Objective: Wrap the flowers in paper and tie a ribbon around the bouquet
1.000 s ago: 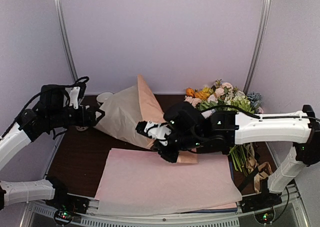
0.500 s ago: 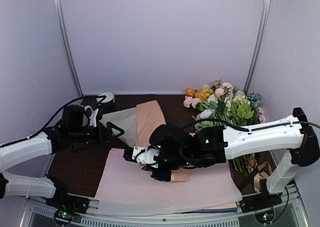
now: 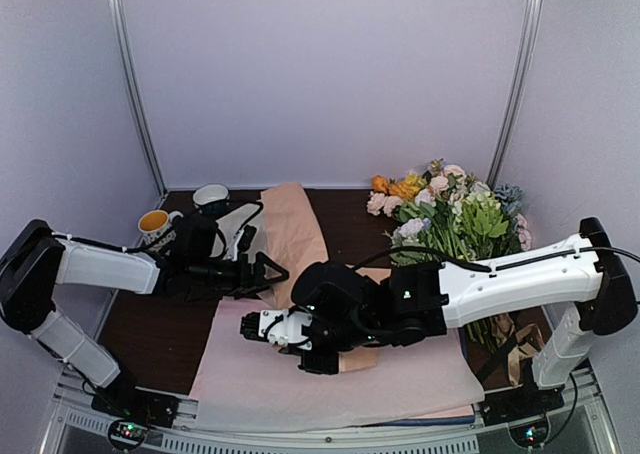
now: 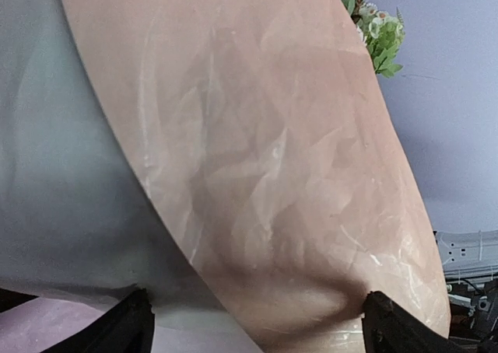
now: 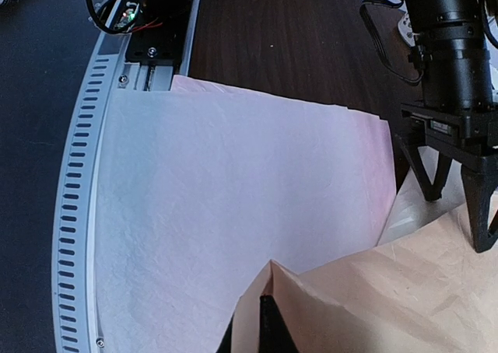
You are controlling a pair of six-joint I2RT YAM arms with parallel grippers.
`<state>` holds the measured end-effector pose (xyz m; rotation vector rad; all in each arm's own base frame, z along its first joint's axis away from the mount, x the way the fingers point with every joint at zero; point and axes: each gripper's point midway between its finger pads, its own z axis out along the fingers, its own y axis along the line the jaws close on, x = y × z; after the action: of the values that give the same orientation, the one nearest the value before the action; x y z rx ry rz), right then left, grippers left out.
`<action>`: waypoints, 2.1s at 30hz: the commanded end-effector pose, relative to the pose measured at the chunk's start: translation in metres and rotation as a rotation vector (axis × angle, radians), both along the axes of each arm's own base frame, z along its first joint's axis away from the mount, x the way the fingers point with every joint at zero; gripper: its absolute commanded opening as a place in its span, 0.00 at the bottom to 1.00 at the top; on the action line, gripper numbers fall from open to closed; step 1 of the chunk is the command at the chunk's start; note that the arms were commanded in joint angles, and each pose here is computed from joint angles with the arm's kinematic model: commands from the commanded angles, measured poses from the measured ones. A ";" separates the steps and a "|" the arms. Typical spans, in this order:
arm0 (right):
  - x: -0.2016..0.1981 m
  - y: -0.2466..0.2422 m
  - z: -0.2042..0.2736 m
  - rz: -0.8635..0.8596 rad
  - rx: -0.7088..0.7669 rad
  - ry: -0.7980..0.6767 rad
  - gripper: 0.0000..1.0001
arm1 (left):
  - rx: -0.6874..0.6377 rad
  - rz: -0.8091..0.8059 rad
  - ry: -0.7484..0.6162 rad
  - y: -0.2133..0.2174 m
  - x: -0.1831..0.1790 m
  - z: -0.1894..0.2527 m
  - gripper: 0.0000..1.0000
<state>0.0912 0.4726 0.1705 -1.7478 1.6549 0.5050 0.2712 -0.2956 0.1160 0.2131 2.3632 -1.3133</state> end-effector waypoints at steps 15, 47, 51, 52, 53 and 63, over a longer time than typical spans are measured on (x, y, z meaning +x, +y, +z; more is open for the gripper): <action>0.006 -0.003 0.021 -0.056 0.089 -0.027 0.00 | -0.285 -0.098 -0.231 -0.034 -0.007 0.088 0.00; 0.230 -0.217 -0.137 -1.357 0.177 0.922 0.66 | 0.004 -0.023 -0.275 0.021 -0.036 0.047 0.00; 0.237 -0.194 -0.129 -1.279 0.286 0.999 0.60 | 0.014 -0.030 -0.280 0.022 -0.037 0.047 0.00; 0.239 -0.188 -0.125 -1.257 0.313 1.014 0.58 | 0.014 -0.033 -0.283 0.022 -0.037 0.047 0.00; 0.240 -0.183 -0.122 -1.240 0.332 1.028 0.56 | 0.019 -0.037 -0.284 0.021 -0.037 0.047 0.00; 0.258 -0.164 -0.055 -1.108 0.445 0.953 0.00 | 0.146 -0.017 -0.360 0.037 -0.032 0.070 0.00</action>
<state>0.3351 0.2964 0.0585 0.0832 2.6471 1.0424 0.2322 -0.2652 0.1491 0.4136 2.2292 -1.1201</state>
